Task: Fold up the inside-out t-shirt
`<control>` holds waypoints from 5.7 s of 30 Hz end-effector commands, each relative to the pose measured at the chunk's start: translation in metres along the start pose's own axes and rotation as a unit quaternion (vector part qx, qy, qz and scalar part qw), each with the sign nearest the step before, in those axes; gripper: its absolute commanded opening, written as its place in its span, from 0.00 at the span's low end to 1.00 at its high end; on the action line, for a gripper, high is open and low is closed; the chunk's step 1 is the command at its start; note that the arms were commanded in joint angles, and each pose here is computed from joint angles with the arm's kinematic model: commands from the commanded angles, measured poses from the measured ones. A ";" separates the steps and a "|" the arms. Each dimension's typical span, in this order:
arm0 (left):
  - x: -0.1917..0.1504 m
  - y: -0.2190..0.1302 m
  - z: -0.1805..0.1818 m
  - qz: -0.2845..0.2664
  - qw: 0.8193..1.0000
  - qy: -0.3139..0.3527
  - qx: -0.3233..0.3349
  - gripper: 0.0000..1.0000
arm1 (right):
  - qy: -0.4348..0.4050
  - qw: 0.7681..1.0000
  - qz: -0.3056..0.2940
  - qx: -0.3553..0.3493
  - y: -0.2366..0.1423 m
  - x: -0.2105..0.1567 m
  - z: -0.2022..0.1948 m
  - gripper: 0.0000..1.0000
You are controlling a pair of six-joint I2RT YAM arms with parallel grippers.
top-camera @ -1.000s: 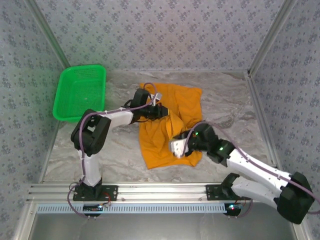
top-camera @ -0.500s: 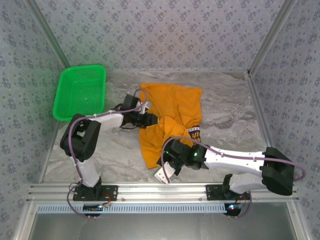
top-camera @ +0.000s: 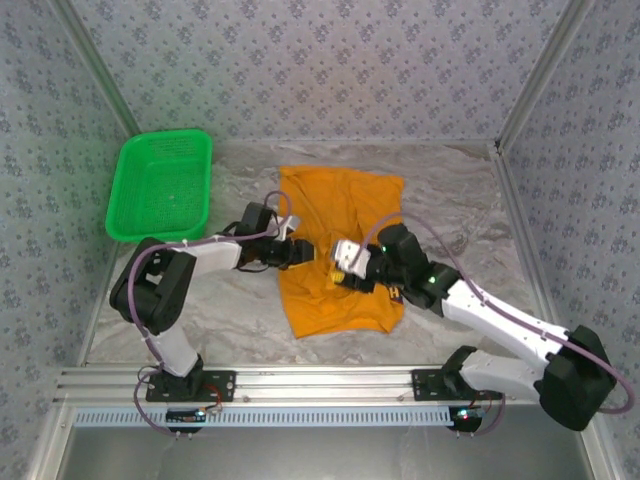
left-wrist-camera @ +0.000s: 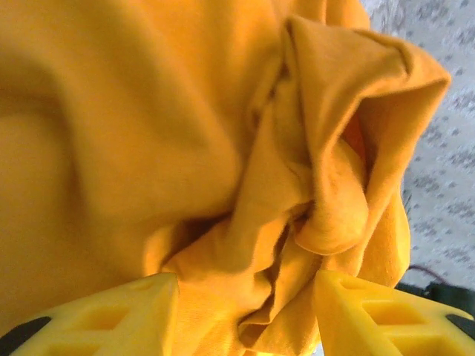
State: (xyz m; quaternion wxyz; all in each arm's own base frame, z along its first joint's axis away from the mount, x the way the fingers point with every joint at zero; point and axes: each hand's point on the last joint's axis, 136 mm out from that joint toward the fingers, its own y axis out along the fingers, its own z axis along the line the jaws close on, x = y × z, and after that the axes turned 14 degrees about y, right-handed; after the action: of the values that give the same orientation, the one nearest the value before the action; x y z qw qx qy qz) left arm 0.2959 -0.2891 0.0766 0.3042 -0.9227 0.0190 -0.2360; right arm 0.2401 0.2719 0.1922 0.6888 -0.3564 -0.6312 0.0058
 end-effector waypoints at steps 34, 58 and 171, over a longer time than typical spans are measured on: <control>0.021 -0.014 -0.071 -0.019 0.888 0.440 0.135 0.46 | 0.510 0.826 0.159 -0.181 0.014 -0.136 -0.069 0.03; 0.037 0.025 -0.041 0.015 0.834 0.526 0.165 0.21 | 0.488 0.856 0.100 -0.136 0.021 -0.093 -0.069 0.41; -0.016 -0.040 -0.035 -0.041 0.841 0.534 0.083 0.31 | 0.351 0.887 0.153 0.257 0.046 -0.018 0.031 0.01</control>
State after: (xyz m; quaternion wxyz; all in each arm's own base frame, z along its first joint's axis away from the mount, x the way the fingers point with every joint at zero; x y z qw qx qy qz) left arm 0.2644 -0.2810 0.1173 0.2975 -0.6424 0.1155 -0.6968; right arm 0.2391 0.3126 0.1518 0.9186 -0.2558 -0.2779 0.1158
